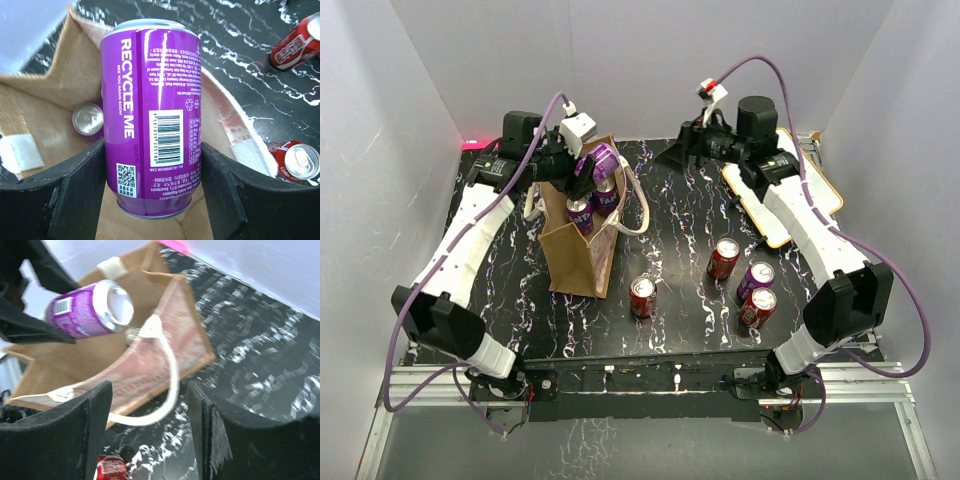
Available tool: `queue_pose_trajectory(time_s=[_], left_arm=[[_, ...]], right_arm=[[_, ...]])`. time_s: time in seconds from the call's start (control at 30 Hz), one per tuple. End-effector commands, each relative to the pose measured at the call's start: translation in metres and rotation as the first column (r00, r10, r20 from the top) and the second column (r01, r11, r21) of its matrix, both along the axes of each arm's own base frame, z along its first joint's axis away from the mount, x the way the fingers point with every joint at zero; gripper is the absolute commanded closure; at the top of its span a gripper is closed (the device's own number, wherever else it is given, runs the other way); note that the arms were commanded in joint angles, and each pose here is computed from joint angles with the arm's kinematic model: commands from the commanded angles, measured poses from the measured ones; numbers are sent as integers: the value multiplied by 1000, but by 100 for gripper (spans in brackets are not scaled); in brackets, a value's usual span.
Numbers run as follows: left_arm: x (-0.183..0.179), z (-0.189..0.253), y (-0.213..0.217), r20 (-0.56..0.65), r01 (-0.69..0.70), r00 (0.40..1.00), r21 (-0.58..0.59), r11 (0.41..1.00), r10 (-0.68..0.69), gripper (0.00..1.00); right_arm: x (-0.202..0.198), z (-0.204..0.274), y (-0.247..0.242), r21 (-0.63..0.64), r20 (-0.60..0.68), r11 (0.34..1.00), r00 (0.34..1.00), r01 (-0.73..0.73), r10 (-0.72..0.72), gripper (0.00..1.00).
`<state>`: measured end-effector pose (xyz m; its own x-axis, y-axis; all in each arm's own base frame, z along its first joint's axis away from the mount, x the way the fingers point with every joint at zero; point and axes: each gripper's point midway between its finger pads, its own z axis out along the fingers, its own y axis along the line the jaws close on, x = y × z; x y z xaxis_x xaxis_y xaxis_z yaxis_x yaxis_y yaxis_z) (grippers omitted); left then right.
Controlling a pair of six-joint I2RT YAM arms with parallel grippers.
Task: Place the beverage into the canvas bag
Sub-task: Adjust the drink.
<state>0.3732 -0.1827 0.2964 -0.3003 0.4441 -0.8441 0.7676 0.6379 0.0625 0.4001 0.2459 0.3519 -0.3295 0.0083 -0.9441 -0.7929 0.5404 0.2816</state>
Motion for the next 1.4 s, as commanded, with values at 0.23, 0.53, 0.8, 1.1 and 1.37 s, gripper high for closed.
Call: queue_pose_trajectory(time_s=[0.23,0.53,0.8,1.1,1.37], left_arm=[[-32,99,-25,455,311,847,-3,950,-276,100],[-37,97,-38,504,406,775,68,912,-382,100],[-40,99,-47,531,443,733,99,891,-424,100],[-35,86,-55,501,469,744,81,880,-443,100],[-31,83,-58,495,465,754,62,883,-432,100]], right_arm=[[-39,71,71,183,114,943,959,-276,259,9],[-45,67,81,170,130,914,928,-368,349,7],[-44,59,87,184,104,895,914,-405,392,14],[-52,60,89,195,114,868,889,-458,443,31],[-48,59,88,209,97,877,901,-433,422,69]])
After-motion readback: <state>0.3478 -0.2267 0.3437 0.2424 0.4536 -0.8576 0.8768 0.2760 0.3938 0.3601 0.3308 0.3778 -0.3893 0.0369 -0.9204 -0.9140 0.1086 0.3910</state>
